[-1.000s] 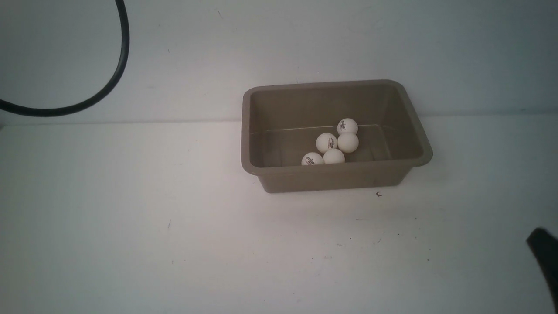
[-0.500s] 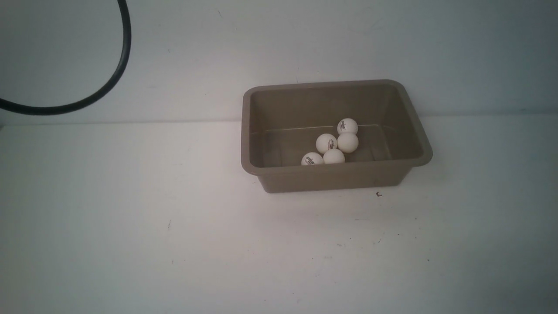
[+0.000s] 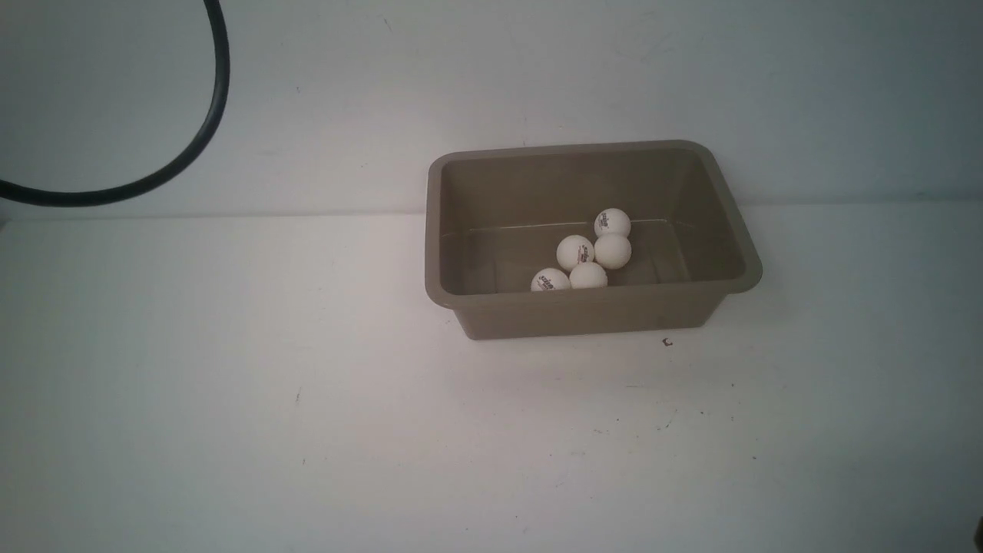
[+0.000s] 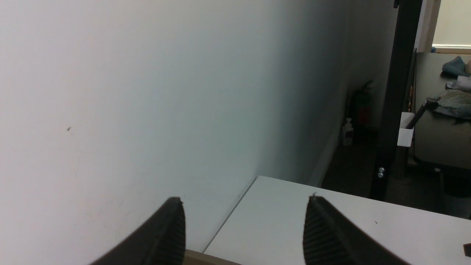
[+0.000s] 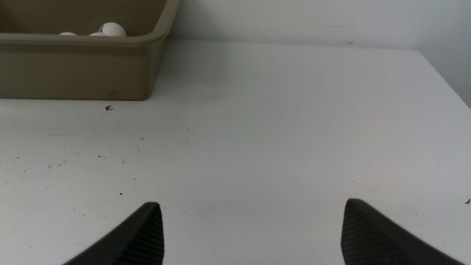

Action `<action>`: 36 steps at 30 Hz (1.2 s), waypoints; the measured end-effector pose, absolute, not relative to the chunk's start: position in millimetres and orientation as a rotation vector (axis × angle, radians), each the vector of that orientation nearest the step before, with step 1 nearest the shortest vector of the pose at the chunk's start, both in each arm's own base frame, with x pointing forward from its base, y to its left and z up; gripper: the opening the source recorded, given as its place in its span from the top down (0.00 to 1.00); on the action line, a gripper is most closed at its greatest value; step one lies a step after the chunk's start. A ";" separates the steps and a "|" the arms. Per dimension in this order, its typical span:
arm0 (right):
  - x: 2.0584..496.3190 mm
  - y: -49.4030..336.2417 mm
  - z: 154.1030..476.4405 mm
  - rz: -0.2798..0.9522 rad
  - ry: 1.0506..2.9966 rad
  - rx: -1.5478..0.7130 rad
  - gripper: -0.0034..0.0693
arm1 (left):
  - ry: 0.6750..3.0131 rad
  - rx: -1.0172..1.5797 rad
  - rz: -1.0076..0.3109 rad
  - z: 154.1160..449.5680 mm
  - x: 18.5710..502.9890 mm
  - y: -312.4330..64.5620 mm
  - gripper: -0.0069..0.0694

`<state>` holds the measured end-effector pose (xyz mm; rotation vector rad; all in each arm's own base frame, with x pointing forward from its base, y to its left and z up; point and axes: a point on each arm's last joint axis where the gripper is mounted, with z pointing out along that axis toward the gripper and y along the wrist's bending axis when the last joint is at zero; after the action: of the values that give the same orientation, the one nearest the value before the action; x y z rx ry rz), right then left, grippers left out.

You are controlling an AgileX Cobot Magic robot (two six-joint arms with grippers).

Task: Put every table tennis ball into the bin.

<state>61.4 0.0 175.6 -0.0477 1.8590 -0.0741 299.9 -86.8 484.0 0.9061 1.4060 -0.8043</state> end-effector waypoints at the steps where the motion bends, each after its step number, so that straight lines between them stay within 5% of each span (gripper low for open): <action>1: 61.4 0.0 175.6 -0.074 1.859 -0.048 0.14 | 1.402 0.917 -0.827 484.1 298.1 -87.7 0.39; 15: 61.4 -0.1 175.6 -0.075 1.859 -0.048 0.14 | 1.374 0.976 -0.950 485.3 288.1 -93.3 0.39; 24: 61.4 -0.1 175.6 -0.075 1.859 -0.048 0.14 | 1.403 0.711 -0.667 488.3 315.1 -105.9 0.39; 36: 61.4 -0.1 175.6 -0.075 1.859 -0.048 0.14 | 2.035 0.755 -0.568 374.7 334.9 -98.5 0.39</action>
<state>61.4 -0.1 175.6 -0.0483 1.8590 -0.0748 334.9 -98.5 374.7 0.7549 2.0347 -0.5676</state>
